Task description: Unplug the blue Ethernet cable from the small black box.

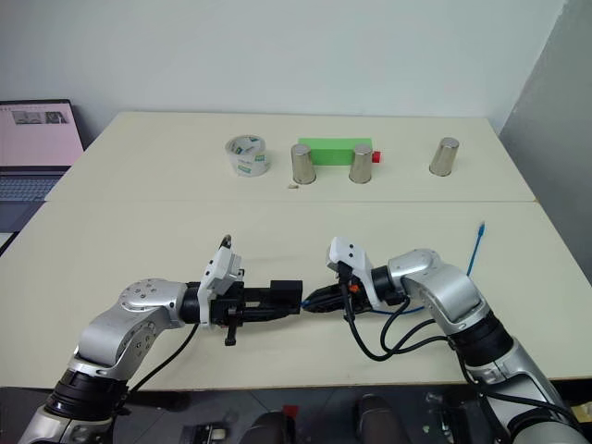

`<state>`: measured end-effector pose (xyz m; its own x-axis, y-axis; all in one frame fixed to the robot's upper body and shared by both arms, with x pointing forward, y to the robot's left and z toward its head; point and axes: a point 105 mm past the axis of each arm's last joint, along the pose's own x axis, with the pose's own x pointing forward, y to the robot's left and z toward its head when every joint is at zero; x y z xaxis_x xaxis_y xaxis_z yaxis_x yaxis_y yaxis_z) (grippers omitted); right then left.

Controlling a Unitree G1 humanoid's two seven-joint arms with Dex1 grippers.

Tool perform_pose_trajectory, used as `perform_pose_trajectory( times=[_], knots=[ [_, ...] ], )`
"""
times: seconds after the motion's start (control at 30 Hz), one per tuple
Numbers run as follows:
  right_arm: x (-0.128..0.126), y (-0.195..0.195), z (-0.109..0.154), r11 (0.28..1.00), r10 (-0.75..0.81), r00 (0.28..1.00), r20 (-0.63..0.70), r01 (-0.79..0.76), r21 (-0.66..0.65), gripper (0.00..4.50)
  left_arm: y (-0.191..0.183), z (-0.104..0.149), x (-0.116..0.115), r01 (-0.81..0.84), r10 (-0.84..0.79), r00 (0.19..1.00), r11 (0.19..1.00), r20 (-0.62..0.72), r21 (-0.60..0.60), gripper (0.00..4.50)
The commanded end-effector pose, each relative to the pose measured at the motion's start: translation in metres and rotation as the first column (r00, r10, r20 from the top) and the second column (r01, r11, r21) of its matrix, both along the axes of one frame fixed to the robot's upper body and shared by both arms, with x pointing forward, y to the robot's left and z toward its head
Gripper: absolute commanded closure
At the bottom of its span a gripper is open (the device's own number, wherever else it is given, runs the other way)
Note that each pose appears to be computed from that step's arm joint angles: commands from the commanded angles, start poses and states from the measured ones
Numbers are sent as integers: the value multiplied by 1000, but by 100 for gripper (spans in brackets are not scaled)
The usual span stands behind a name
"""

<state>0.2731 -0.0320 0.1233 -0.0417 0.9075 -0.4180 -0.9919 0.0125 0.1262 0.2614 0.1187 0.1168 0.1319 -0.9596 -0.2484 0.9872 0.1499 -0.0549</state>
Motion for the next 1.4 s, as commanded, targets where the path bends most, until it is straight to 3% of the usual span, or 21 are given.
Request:
perform_pose_trajectory(
  times=[0.03,0.23,0.3,0.37,0.47,0.53,0.57,0.63,0.73,0.87,0.93,1.0,1.07,1.2,1.4],
  knots=[
    [13,-18,9,999,-41,998,57,42,-22,444,11,0,-3,0,-1,1000,999,22,48,371],
    [23,-41,5,992,-111,991,74,116,-57,444,26,-7,0,-38,35,999,993,27,110,371],
    [41,-46,7,978,-200,971,134,206,-36,444,30,-6,5,-77,73,996,992,42,103,371],
    [70,-53,8,937,-338,910,240,350,-10,444,32,-4,10,-115,111,992,990,55,83,371],
    [112,-68,11,836,-524,764,376,545,57,444,32,-2,15,-148,144,987,987,71,62,371],
    [138,-86,13,729,-647,622,442,674,119,444,32,-1,21,-190,185,978,981,92,42,371],
    [146,-94,12,690,-679,569,464,711,136,372,33,0,24,-209,206,974,977,98,31,371],
    [152,-103,7,660,-695,530,486,738,140,326,34,0,28,-239,236,966,971,107,20,371],
    [152,-103,4,664,-701,543,461,734,145,272,40,2,40,-324,321,938,946,129,-1,371],
    [136,-96,19,730,-663,619,420,661,177,181,59,9,71,-529,533,830,846,164,-73,371],
    [123,-88,34,781,-616,674,407,591,203,135,73,12,87,-635,641,741,766,198,-102,371],
    [93,-69,49,875,-485,792,372,430,224,96,91,17,103,-737,745,622,661,241,-141,371],
    [68,-56,60,922,-378,853,359,309,235,54,103,21,115,-792,801,527,584,284,-179,371],
    [55,-36,75,933,-342,849,402,256,253,54,124,32,137,-858,903,317,403,290,-318,371],
    [53,-21,78,936,-332,844,421,241,255,54,130,11,151,-890,936,234,315,261,-329,371]
  ],
)
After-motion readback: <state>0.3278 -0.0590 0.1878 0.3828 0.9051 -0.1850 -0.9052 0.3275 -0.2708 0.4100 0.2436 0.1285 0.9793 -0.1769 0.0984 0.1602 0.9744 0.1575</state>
